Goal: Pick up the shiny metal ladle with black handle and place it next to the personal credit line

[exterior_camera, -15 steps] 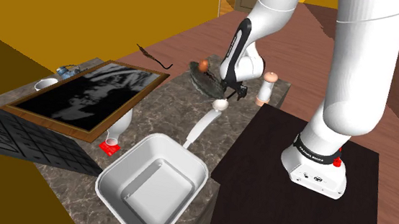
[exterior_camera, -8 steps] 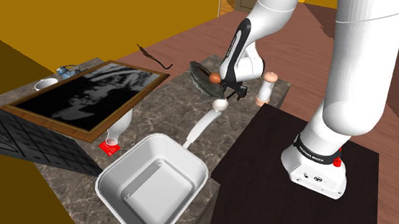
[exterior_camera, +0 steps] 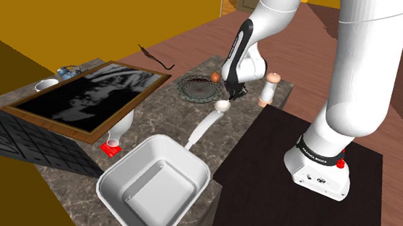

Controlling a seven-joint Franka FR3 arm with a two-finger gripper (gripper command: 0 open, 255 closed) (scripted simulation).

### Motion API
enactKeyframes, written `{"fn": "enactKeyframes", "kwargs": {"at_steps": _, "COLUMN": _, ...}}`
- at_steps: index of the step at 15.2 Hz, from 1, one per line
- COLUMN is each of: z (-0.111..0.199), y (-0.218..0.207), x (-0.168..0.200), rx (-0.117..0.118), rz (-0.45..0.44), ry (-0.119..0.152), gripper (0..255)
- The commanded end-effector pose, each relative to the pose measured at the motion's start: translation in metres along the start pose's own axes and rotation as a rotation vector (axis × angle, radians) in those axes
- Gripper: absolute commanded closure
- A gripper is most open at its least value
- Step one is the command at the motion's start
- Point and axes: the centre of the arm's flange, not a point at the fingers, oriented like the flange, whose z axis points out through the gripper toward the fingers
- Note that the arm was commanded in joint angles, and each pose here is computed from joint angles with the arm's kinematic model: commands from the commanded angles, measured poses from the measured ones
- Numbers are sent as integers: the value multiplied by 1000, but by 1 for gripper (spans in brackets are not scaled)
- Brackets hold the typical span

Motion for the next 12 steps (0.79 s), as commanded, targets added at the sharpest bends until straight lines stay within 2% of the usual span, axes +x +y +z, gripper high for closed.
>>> {"fn": "enactKeyframes", "kwargs": {"at_steps": 1, "z": 1, "y": -1, "x": 1, "rx": 3, "rz": -1, "ry": 1, "gripper": 255}}
{"fn": "enactKeyframes", "kwargs": {"at_steps": 12, "z": -51, "y": 6, "x": -4, "rx": 3, "rz": -1, "ry": 1, "gripper": 255}}
